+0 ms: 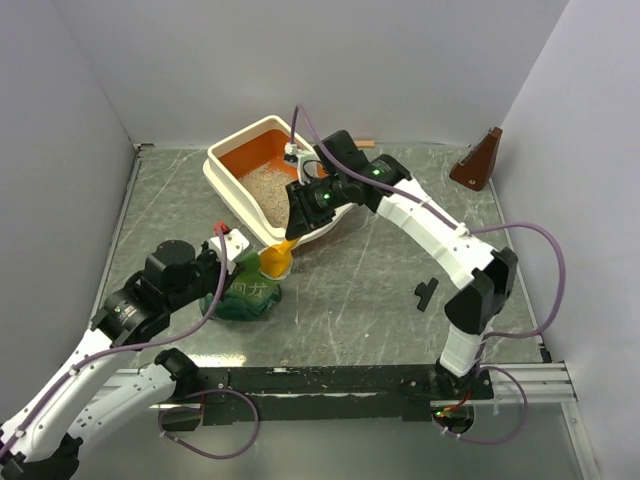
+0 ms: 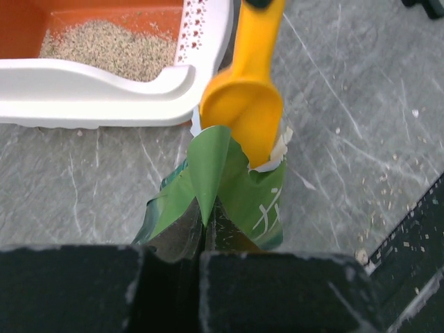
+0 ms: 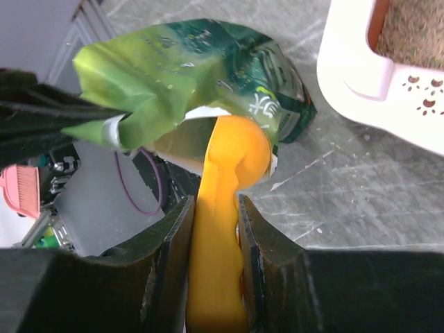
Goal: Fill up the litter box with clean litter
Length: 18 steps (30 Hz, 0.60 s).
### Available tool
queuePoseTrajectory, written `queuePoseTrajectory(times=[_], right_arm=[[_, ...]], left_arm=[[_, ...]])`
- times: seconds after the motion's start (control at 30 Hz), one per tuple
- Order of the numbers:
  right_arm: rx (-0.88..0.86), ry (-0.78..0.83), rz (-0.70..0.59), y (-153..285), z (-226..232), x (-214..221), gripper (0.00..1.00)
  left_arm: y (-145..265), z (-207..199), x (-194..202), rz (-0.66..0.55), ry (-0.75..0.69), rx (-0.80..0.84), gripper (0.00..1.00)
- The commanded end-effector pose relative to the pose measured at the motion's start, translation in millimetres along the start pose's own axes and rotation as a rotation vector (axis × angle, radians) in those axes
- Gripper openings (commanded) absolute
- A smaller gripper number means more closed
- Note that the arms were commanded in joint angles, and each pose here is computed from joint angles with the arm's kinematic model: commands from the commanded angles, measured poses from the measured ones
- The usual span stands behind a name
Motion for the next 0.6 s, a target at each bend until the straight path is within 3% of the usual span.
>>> queuePoseTrajectory(times=[0.0, 0.23, 0.57], right_arm=[[0.261, -0.048, 0.084, -26.9, -55.4, 13.2, 0.00], [0.233, -0.102, 0.114, -65.4, -62.0, 32.1, 0.00], [0.172, -0.215, 0.089, -109.9, -68.6, 63.1, 0.00]], left_arm=[[1.4, -12.3, -30.1, -0.212, 0.047, 0.059, 0.01], [1.6, -8.7, -27.3, -0.272, 0.056, 0.030, 0.01], [0.2, -9.4, -25.7, -0.267, 0.052, 0.027, 0.01]])
Point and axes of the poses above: each gripper's point midway between its finger pads, its own y axis back along the fingers, its own z axis along the line the jaws close on, x = y × z, the point moved 4 cm from there along y, back along the fingers, and after that the axes turned 11 degrees about y, right-handed, at the moved point
